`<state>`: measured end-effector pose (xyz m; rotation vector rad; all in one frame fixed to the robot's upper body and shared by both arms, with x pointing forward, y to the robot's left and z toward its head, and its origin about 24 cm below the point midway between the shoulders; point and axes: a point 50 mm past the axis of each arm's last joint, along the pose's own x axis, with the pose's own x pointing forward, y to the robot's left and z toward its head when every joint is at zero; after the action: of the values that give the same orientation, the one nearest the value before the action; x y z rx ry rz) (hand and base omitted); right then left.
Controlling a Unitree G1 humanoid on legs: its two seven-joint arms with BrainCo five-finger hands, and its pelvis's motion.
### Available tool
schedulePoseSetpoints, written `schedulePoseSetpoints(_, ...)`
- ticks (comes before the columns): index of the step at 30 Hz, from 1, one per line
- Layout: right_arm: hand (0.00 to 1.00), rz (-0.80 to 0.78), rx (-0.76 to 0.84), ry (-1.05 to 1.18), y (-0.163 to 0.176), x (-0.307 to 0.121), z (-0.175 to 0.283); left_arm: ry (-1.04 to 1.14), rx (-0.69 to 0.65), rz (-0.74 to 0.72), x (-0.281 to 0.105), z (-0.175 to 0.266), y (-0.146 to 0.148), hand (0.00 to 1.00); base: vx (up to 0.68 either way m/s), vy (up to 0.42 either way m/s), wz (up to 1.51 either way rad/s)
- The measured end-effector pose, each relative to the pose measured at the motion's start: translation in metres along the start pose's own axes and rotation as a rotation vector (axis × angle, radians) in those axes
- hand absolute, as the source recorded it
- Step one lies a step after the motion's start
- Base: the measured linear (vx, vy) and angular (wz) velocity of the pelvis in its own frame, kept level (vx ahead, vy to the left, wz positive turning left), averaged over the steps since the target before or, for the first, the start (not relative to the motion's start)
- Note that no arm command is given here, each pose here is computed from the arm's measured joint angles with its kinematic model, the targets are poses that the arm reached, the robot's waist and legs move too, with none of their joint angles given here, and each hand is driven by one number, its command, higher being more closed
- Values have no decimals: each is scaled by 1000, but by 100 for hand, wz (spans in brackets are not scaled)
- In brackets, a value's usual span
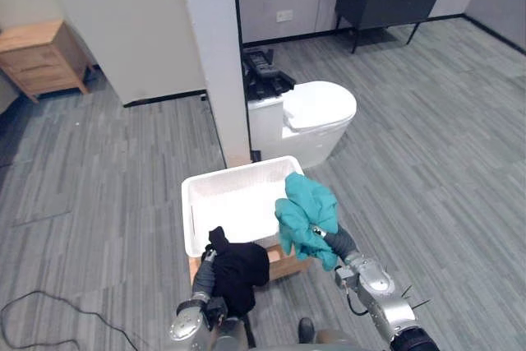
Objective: Tidy the bed and pick cloth on bed and put in laundry
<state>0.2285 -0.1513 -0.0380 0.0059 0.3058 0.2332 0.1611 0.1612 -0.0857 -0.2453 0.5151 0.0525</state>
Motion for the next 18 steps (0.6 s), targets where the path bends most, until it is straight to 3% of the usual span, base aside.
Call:
schedulePoseSetpoints(8,100,88,-148,-359,8,-3,83,4,86,-46,2,6,8,100,103,82,9)
schedulePoseSetpoints(12,100,196,-210,-363,15,1,93,27,77,-58,3,1,6,100,22,12,-5)
schedulePoseSetpoints(18,100,335,-306,-199,42,25,77,41,70,-76,5,-3,0,100,-59,17,22)
